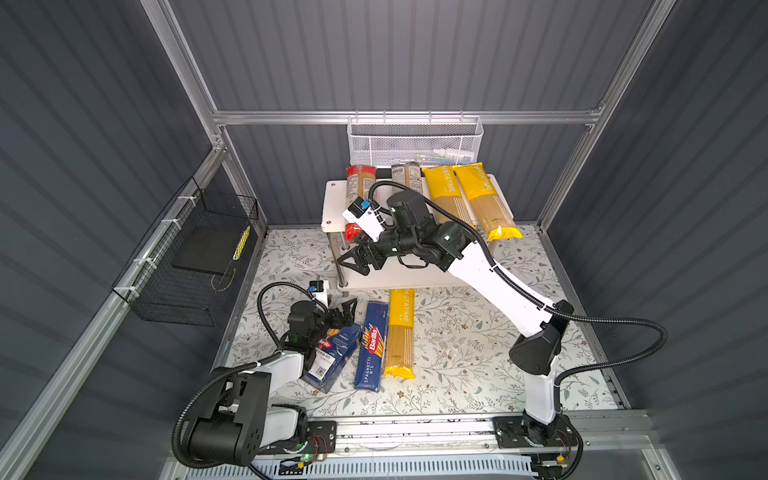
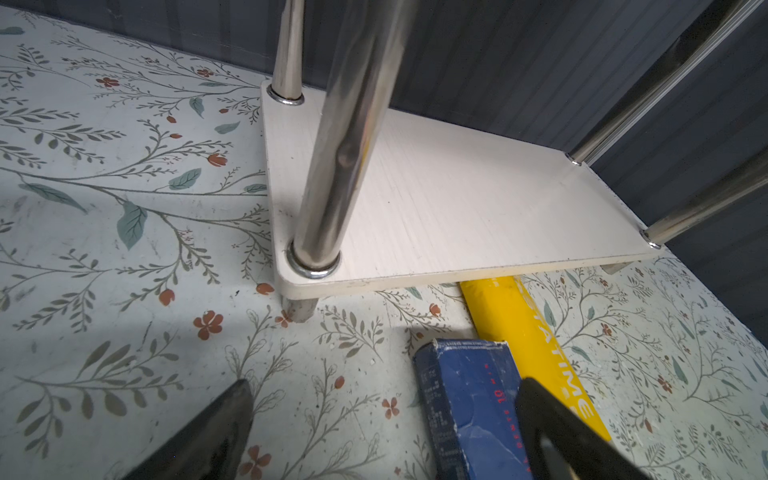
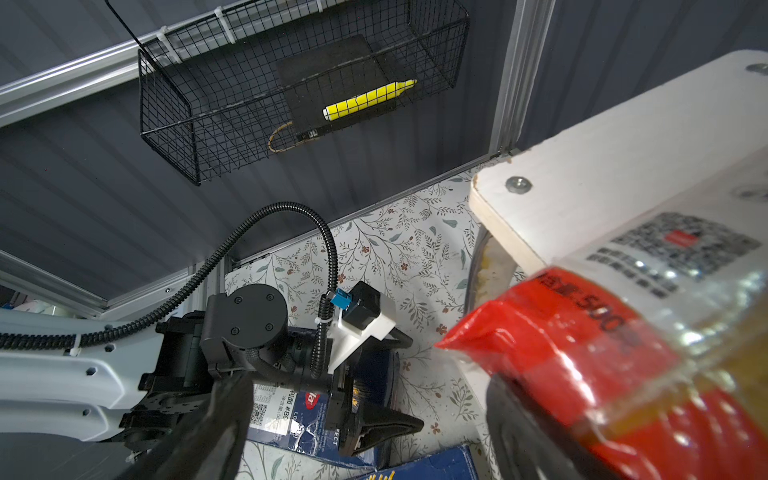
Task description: Place and organize the pasta boxes and bags onto the shelf
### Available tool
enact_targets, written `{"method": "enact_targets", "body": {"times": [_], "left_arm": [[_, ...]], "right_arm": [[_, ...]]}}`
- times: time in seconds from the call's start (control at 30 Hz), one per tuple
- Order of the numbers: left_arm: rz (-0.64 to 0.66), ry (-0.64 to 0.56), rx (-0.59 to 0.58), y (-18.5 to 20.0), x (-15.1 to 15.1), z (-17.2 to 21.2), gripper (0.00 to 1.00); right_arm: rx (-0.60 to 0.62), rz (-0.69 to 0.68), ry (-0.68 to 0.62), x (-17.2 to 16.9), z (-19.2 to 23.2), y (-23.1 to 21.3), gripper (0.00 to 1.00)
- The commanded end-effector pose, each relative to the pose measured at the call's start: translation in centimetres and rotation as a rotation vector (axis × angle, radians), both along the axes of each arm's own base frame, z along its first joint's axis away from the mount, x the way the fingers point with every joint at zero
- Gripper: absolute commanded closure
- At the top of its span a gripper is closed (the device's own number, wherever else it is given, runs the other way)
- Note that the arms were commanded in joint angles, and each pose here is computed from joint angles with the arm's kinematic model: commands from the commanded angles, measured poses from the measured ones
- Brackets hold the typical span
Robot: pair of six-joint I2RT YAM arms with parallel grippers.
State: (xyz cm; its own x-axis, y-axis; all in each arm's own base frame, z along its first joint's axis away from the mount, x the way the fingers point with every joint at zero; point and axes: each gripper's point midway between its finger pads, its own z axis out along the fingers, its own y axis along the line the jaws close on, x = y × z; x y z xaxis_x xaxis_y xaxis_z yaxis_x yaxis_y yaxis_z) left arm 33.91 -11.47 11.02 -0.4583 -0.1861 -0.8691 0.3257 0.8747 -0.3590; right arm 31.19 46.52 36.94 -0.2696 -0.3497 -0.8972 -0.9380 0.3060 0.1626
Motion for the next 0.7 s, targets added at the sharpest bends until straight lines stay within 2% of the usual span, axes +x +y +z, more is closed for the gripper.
{"method": "enact_targets", "body": {"times": [0.0, 0.17, 0.4, 0.67], "left_arm": [[0.001, 0.111, -0.004, 0.0, -1.5, -2.7, 0.01], [-0.007, 0.113, -0.008, -0.1, -1.6, -2.7, 0.01], [0.011, 0.110, -0.004, 0.2, -1.5, -2.6, 0.01], [0.020, 0.109, -0.004, 0.3, -1.5, -2.6, 0.01]], "right_arm": [[0.008, -0.016, -0.048, -0.1, 1.2, -0.1, 0.08], [-0.009, -0.078, -0.090, -0.2, 1.5, -1.5, 0.01], [0.027, -0.103, -0.091, -1.5, 1.9, -3.3, 0.01], [0.004, -0.188, -0.086, -3.0, 0.4, -6.9, 0.01]]}}
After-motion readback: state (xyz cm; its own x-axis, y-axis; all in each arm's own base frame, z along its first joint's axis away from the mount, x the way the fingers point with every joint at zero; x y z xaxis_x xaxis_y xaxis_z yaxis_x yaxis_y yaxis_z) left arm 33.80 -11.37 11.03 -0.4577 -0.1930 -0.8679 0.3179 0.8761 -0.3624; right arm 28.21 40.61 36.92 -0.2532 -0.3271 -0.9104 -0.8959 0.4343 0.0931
